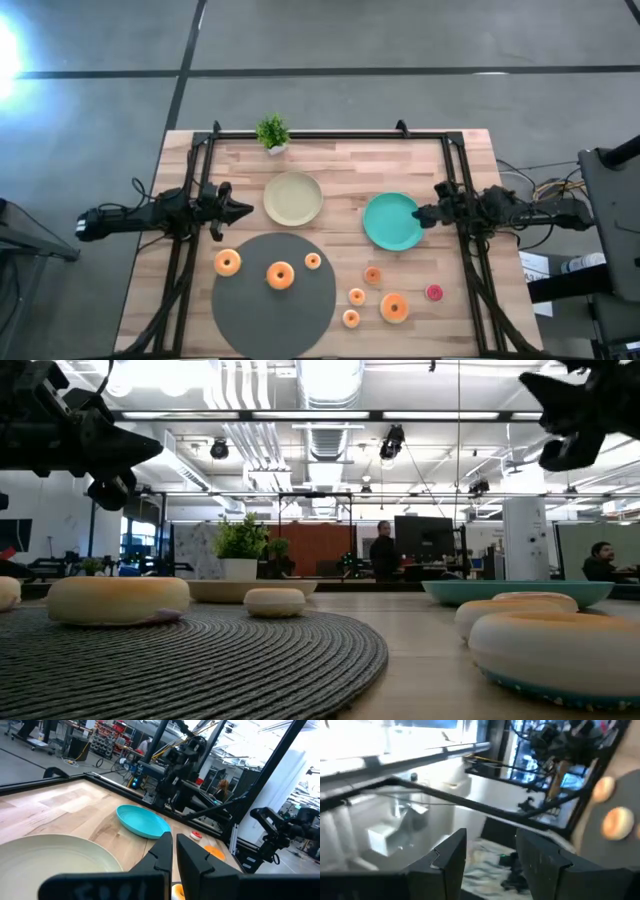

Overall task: Pick & Place donuts
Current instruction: Put the small red donut on the blue plate

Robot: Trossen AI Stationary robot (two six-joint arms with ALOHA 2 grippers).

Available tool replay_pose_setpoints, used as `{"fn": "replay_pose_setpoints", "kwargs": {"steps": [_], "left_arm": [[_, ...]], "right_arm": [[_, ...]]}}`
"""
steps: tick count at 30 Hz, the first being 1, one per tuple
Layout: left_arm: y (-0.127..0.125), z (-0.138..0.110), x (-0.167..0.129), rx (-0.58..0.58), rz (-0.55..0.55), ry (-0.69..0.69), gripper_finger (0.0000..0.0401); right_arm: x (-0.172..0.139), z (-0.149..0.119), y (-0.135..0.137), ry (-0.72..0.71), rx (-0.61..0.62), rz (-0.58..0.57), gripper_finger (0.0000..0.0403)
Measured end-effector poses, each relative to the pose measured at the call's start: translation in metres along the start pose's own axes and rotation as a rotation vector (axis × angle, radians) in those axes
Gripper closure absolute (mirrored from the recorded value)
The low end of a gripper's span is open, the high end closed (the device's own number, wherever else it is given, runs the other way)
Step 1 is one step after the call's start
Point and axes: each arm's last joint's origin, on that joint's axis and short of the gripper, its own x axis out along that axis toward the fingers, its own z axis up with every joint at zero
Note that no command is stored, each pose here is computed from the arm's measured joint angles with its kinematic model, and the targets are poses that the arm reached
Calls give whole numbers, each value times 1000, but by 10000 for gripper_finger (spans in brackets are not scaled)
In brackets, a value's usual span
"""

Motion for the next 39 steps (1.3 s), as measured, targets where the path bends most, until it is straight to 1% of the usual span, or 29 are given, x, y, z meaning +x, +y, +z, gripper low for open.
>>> {"fn": "replay_pose_setpoints", "kwargs": {"steps": [1,2,4,6,8,9,11,13,14,16,20,21,23,24,26,28,32,35,37,39], "left_arm": [[0,0,0,0,0,0,401],[0,0,0,0,0,0,401],[0,0,0,0,0,0,401],[0,0,0,0,1,0,401],[0,0,0,0,1,0,401],[0,0,0,0,1,0,401],[0,0,0,0,1,0,401],[0,0,0,0,1,0,401],[0,0,0,0,1,0,401],[0,0,0,0,1,0,401],[0,0,0,0,2,0,401],[0,0,0,0,2,0,401],[0,0,0,0,2,0,401],[0,0,0,0,2,0,401],[0,0,0,0,2,0,401],[0,0,0,0,2,0,401],[0,0,0,0,3,0,401],[0,0,0,0,3,0,401],[0,0,0,0,3,0,401],[0,0,0,0,3,0,401]], "right_arm": [[3,-2,-3,34,34,-89,242],[6,-4,-9,83,64,-230,246],[8,-11,-17,180,114,-560,254],[9,-17,-12,281,103,-826,258],[13,-23,3,367,82,-1022,257],[18,-26,10,404,56,-1099,254],[28,-34,22,483,-2,-1226,246],[37,-46,25,580,-48,-1355,235],[41,-54,24,634,-76,-1401,228],[52,-73,19,755,-122,-1448,211],[63,-112,0,968,-141,-1577,184],[66,-122,-3,1006,-167,-1586,181],[75,-139,-6,1065,-243,-1563,181],[78,-145,-9,1091,-278,-1560,182],[80,-152,-17,1131,-324,-1594,188],[80,-153,-24,1127,-335,-1634,196],[69,-149,-33,1045,-289,-1737,208],[58,-142,-34,967,-225,-1783,211],[50,-136,-36,903,-162,-1830,211],[47,-129,-35,850,-84,-1832,211]]}}
